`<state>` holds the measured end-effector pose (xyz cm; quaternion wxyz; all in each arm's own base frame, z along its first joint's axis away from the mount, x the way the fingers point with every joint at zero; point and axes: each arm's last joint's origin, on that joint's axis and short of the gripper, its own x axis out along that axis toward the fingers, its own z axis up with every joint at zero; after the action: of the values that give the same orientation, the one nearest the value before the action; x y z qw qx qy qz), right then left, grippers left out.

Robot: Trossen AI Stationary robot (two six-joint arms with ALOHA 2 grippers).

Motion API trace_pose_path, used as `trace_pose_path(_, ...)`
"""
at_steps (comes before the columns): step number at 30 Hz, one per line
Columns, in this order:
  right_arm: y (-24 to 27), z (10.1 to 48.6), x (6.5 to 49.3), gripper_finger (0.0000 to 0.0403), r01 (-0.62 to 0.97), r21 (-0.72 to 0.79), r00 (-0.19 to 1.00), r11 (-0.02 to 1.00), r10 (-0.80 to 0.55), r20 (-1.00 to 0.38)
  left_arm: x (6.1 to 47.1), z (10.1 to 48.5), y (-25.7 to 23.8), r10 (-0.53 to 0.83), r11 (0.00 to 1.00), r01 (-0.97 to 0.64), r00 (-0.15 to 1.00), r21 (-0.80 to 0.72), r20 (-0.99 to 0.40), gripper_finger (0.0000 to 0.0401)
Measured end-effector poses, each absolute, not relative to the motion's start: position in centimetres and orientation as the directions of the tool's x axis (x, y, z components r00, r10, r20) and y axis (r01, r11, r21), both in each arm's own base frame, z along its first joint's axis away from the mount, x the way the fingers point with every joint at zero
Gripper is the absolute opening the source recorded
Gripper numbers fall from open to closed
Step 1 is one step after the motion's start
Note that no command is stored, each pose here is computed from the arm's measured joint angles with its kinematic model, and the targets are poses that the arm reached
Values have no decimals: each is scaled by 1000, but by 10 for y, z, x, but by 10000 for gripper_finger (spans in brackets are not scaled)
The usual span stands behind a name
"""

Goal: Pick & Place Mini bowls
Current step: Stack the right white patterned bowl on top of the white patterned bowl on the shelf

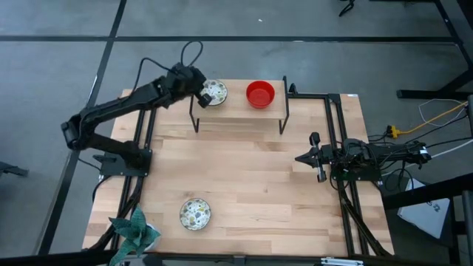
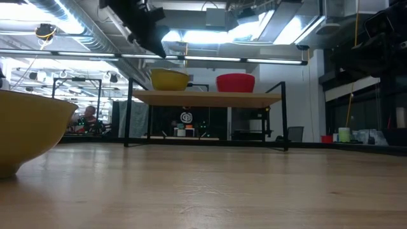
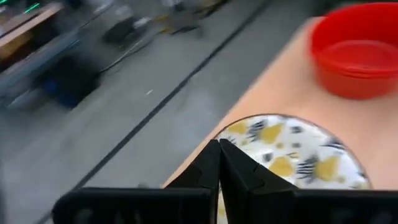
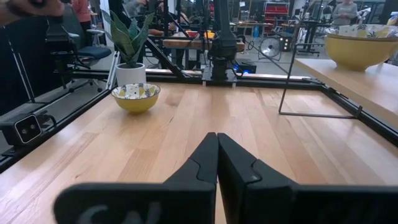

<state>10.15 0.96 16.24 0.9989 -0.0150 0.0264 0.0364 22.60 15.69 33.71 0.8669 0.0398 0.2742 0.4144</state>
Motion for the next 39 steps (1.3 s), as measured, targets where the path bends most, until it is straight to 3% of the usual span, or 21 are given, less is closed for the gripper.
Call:
trace_pose_path(6, 10, 162, 102, 6, -75, -32, 996, 997, 73, -54, 213, 339, 177, 417, 908, -353, 795, 223, -440, 1)
trace_pose_path(11, 10, 162, 102, 6, -80, -31, 995, 996, 78, -54, 191, 339, 196, 265, 964, -227, 876, 138, -404, 1)
trace_pose_path(31, 10, 162, 102, 6, -80, -39, 995, 996, 78, -55, 172, 307, 206, 249, 966, -251, 827, 65, -505, 1)
trace_pose_path(39, 10, 162, 102, 6, -80, -37, 995, 996, 78, -55, 170, 306, 209, 333, 939, -325, 782, 110, -527, 1)
